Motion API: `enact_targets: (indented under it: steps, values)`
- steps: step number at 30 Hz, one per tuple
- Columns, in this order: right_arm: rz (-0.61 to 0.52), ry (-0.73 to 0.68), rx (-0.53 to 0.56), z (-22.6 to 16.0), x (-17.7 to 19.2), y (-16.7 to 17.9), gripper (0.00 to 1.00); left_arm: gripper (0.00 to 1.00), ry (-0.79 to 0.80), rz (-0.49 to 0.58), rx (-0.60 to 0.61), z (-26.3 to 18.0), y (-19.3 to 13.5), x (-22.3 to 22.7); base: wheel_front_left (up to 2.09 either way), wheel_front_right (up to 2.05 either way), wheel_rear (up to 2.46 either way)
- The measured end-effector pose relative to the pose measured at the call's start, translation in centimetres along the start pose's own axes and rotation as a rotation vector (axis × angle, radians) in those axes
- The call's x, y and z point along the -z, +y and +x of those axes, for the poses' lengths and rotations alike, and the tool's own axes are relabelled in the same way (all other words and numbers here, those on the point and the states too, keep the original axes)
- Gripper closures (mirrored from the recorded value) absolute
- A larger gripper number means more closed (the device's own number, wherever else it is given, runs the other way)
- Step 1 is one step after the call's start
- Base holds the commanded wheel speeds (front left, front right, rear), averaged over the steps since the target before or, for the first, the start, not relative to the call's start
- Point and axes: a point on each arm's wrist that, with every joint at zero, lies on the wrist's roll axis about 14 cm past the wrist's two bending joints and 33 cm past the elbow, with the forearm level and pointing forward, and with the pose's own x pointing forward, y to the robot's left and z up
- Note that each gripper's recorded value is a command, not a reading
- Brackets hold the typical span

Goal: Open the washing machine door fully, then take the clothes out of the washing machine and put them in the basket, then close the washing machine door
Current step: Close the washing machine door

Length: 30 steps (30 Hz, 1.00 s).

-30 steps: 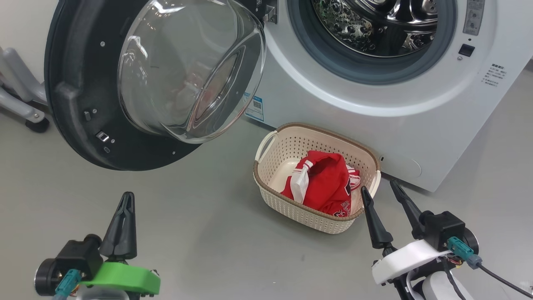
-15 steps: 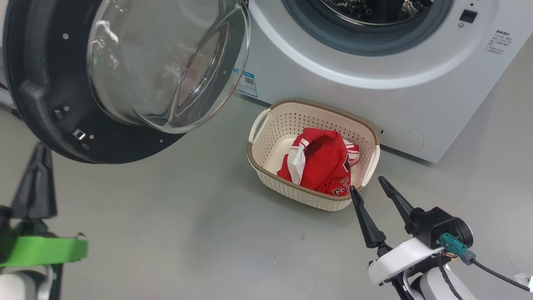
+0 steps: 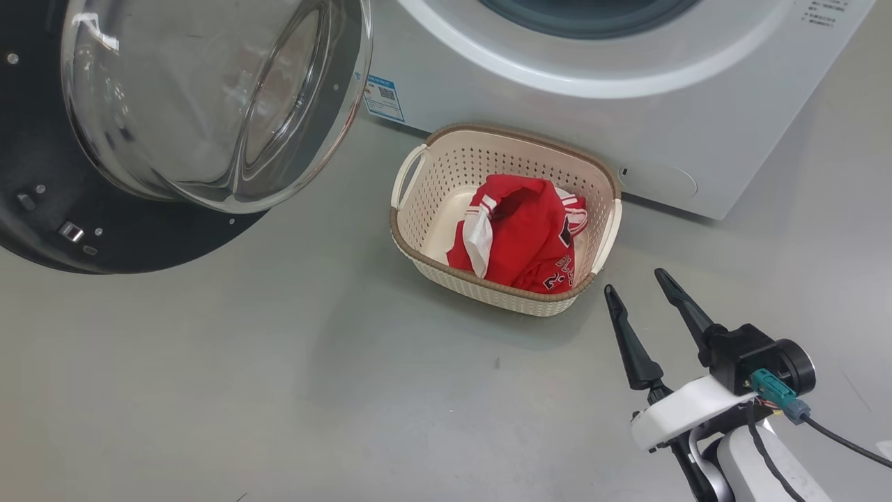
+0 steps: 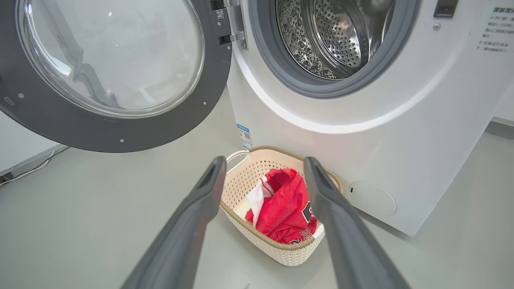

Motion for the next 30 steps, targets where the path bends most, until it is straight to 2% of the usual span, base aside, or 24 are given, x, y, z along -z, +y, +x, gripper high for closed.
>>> enact_targets:
  steps: [4, 7, 9, 14, 20, 30]
  values:
    - [0.003, -0.003, 0.000, 0.1, 0.0, -0.1, 0.00, 1.00, 0.065, -0.190, -0.147, 0.9, 3.4, 1.5, 0.00, 0.00, 0.00]
    - [0.004, -0.005, 0.001, 0.1, -0.1, -0.1, 0.00, 1.00, 0.087, -0.506, -0.300, 1.1, 5.1, 3.6, 0.00, 0.00, 0.00]
    - [0.004, -0.006, -0.006, 0.2, -0.1, 0.1, 0.00, 1.00, 0.117, -0.673, -0.387, 1.0, 5.8, 5.4, 0.00, 0.00, 0.00]
    - [0.008, -0.009, 0.011, 0.1, -0.2, -0.5, 0.00, 1.00, 0.151, -0.893, -0.536, 1.3, 7.8, 7.3, 0.00, 0.00, 0.00]
    - [0.011, -0.011, 0.022, -0.1, -0.2, -0.8, 0.00, 1.00, 0.190, -0.962, -0.586, 1.5, 9.0, 8.4, 0.00, 0.00, 0.00]
    - [0.002, -0.023, 0.027, 0.1, -0.7, -1.2, 0.00, 1.00, 0.360, -1.015, -0.614, 0.8, 8.2, 12.1, 0.00, 0.00, 0.00]
